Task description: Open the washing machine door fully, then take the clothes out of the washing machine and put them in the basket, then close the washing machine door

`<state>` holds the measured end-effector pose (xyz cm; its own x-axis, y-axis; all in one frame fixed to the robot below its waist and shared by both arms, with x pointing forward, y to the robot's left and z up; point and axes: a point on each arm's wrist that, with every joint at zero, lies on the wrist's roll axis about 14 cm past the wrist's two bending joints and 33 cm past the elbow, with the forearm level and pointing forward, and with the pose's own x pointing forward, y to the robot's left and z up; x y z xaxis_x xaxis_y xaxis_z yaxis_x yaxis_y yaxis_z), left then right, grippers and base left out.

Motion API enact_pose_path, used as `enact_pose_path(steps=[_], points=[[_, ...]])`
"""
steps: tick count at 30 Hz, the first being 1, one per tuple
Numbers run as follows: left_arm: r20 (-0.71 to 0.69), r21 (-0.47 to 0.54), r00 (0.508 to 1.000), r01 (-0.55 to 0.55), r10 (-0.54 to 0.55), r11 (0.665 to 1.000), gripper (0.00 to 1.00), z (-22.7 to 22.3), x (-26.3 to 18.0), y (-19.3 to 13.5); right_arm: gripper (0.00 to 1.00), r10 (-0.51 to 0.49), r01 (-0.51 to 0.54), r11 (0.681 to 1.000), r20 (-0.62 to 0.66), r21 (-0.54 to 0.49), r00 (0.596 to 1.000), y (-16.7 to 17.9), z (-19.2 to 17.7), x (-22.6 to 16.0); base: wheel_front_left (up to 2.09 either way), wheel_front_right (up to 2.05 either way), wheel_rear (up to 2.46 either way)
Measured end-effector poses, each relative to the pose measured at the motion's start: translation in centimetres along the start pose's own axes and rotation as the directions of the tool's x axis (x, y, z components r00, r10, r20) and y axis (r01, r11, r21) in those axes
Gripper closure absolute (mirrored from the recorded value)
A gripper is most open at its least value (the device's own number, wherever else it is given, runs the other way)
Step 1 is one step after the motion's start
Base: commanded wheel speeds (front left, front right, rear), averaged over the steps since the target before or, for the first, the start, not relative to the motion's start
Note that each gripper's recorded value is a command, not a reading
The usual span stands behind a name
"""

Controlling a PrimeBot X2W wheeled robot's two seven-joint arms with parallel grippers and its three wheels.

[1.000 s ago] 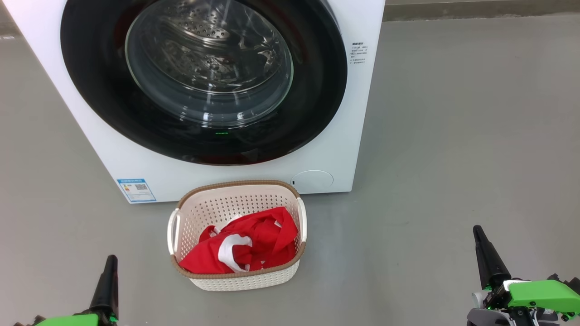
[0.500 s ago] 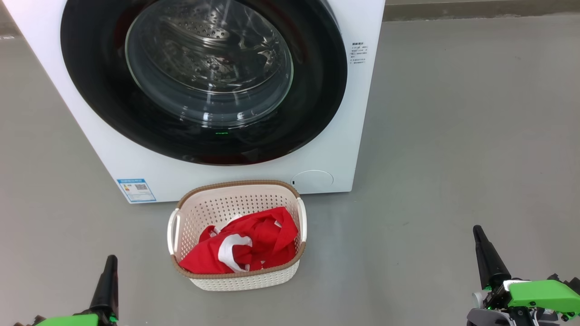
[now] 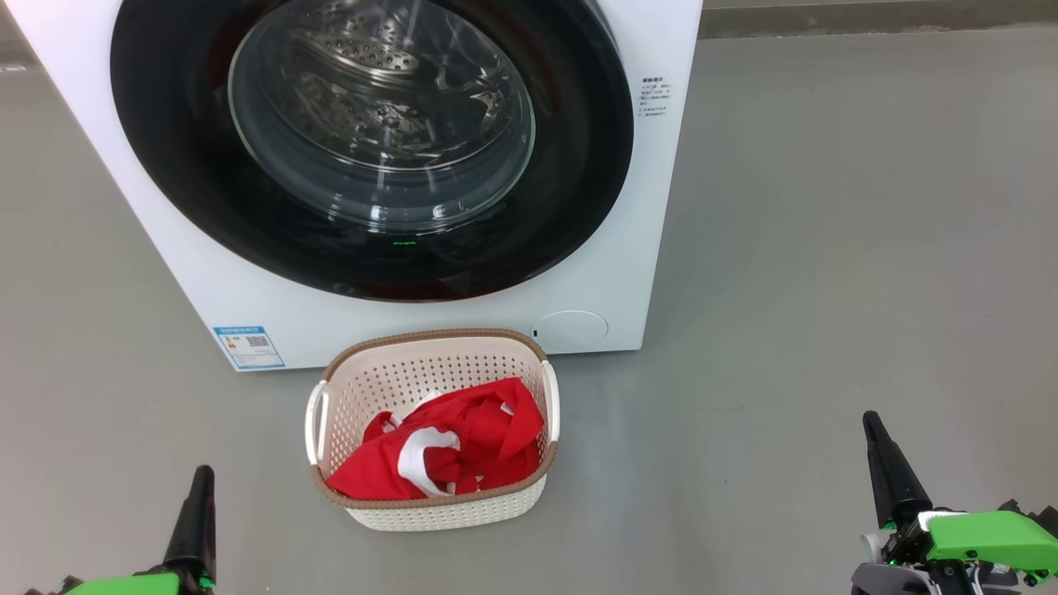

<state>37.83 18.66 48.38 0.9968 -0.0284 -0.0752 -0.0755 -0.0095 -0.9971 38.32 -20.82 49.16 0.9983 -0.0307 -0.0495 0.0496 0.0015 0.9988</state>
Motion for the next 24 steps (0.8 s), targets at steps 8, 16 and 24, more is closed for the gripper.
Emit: enact_pose_path(steps=[8, 16, 24], points=[[0.000, 0.000, 1.000, 0.000, 0.000, 1.000, 1.00, 0.00, 0.00, 0.00, 1.00, 0.000, 0.000, 1.000, 0.000, 0.000, 1.000, 0.00, 0.00, 0.00, 0.00, 0.00, 0.00], [0.000, -0.001, 1.000, 0.000, 0.000, 1.000, 1.00, -0.02, 0.00, 0.01, 1.00, 0.000, 0.000, 1.000, 0.000, 0.000, 1.000, 0.00, 0.00, 0.00, 0.00, 0.00, 0.00], [0.000, -0.001, 1.000, 0.000, 0.000, 1.000, 1.00, -0.01, 0.00, 0.01, 1.00, 0.000, 0.000, 1.000, 0.000, 0.000, 1.000, 0.00, 0.00, 0.00, 0.00, 0.00, 0.00]])
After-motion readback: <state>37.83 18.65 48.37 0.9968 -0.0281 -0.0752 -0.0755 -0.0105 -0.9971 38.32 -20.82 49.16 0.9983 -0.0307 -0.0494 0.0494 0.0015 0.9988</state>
